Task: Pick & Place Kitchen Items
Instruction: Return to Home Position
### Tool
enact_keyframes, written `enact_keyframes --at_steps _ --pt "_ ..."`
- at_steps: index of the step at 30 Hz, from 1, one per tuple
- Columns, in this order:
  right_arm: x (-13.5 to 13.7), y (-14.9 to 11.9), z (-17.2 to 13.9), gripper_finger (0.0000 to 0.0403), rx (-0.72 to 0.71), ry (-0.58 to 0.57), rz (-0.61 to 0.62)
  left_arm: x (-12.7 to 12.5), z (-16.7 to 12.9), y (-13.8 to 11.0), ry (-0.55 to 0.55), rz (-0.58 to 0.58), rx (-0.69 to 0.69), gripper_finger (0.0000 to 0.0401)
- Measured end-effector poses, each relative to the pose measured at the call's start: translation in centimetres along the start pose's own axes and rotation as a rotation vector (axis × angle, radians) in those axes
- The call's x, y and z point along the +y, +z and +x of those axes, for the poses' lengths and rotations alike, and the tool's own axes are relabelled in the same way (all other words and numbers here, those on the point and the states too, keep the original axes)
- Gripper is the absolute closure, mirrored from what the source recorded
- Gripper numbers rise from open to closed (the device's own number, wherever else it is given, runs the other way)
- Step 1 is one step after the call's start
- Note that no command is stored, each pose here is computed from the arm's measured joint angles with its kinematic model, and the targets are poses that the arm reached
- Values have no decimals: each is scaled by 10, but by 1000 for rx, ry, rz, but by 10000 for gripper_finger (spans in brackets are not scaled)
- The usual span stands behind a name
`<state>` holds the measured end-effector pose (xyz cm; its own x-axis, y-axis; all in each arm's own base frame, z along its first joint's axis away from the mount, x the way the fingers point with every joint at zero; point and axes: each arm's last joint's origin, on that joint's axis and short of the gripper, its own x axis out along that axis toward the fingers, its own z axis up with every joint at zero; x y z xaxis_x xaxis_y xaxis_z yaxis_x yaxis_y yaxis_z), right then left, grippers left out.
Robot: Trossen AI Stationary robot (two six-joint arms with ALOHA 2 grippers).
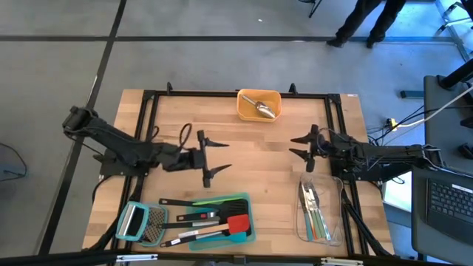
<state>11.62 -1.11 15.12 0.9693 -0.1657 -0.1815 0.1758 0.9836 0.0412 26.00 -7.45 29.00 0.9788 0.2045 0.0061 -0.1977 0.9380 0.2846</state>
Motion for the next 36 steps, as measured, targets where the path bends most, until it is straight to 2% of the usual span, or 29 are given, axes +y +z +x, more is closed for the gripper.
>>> enact_keyframes --at_steps 3,6,10,14,23,28,36 --pt "-2 -3 0 206 22 -71 57 10 11 -12 -19 -2 22 104" --pt "-3 -5 0 206 40 -88 96 22 21 -23 -37 -23 39 104" --pt "0 -5 0 206 54 2 97 39 30 -41 -80 -32 56 104" --pt "3 -5 0 206 57 90 65 56 32 -60 -109 -47 0 104" --pt "6 -6 -1 206 65 122 51 88 13 -102 -53 -132 -93 104" --pt "6 -6 -1 206 75 128 47 95 9 -109 -75 -167 -104 104" --pt "6 -7 -1 206 81 125 45 95 9 -109 -129 -149 -119 104"
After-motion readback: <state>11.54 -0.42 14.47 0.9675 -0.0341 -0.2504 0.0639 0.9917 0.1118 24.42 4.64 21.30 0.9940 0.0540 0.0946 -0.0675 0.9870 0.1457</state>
